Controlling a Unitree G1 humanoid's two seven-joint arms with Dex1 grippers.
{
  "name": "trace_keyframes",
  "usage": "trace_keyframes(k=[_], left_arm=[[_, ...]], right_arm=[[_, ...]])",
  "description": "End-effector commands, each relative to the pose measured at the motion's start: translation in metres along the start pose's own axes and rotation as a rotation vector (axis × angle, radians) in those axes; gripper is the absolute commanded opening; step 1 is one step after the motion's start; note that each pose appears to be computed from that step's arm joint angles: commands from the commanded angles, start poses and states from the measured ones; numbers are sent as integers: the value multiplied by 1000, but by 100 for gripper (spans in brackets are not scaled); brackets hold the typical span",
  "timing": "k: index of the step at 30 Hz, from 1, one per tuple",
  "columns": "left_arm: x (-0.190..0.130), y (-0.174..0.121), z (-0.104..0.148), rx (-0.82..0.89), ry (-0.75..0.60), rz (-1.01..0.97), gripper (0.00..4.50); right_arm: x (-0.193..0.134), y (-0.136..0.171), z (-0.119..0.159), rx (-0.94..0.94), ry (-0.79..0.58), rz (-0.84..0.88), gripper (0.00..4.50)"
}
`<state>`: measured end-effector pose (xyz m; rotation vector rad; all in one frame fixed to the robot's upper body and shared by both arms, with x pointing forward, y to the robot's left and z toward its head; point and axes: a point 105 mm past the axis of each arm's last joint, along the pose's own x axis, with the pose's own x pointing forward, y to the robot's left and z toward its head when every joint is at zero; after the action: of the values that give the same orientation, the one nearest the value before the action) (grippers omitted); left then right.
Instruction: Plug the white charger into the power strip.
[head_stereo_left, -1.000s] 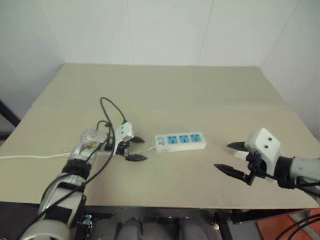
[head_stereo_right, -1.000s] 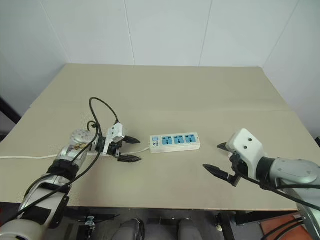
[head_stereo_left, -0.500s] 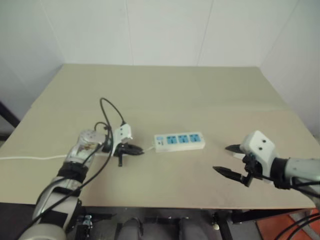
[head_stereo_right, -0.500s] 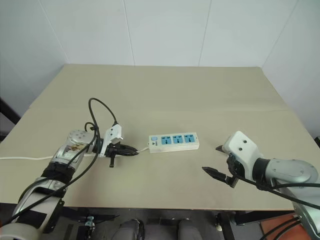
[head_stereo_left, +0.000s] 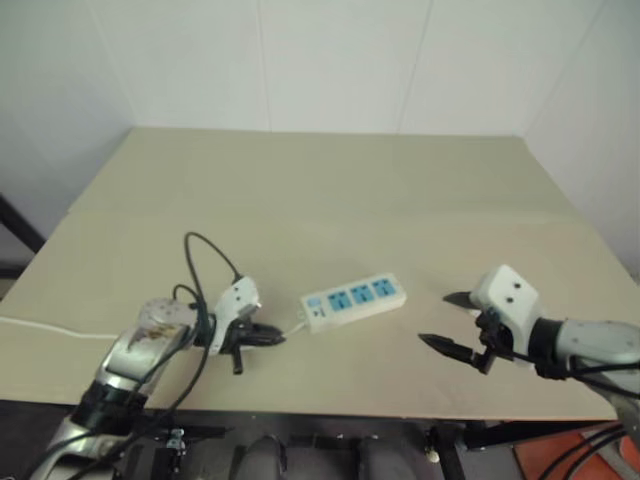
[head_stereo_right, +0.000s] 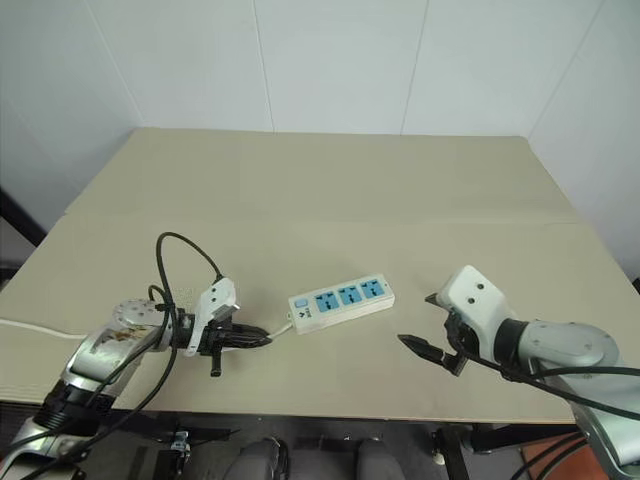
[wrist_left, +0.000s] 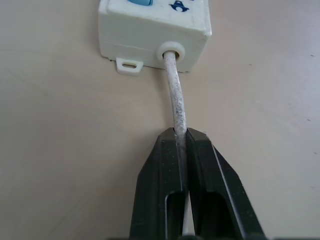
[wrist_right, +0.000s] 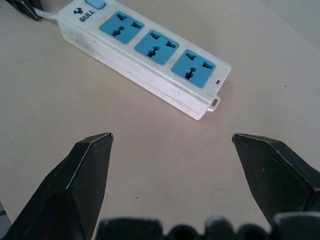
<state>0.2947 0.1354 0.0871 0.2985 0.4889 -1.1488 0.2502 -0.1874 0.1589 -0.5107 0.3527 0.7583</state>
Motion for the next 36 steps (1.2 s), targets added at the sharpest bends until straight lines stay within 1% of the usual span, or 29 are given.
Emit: trace_keyframes(k=[1,2,5,9,11,12,13,16,20,23,27,31,34,36], left_arm=[[3,7,1,-9,-28,48,65],[3,9,6,1,-55,59,85],[-5,15,19,56,-139,62,188],[-19,22,25,118,-192,30,324],[-28,23,29,162,-255,17,391],[-32,26,30,196,-283,41,426],[-34,29,31,221,-310,60,447],[-35,32,33,240,-434,62,447],[-23,27,27,284,-539,16,447],[-13,26,27,240,-629,-5,447],[2,26,20,282,-616,-2,447],[12,23,21,281,-601,-68,447],[18,29,30,312,-612,-29,447],[20,30,33,296,-614,-43,447]], right_arm=[[-10,-12,11,-50,-29,-42,450],[-11,-13,12,-52,-30,-45,450],[-15,-15,13,-53,-25,-47,450],[-17,-18,4,-18,-16,-69,450],[-16,-15,1,-20,-6,-66,450],[-17,-14,2,-19,-12,-64,450],[-17,-14,4,-17,-24,-61,450],[-15,-12,5,-8,-44,-54,450],[-14,-11,4,-13,-39,-43,450],[-15,-13,5,-18,-44,-50,450],[-13,-10,5,-20,-49,-38,450],[-8,-4,5,-26,-44,-22,450],[-7,-3,7,-23,-57,-26,450],[-7,0,7,-19,-59,-23,450]])
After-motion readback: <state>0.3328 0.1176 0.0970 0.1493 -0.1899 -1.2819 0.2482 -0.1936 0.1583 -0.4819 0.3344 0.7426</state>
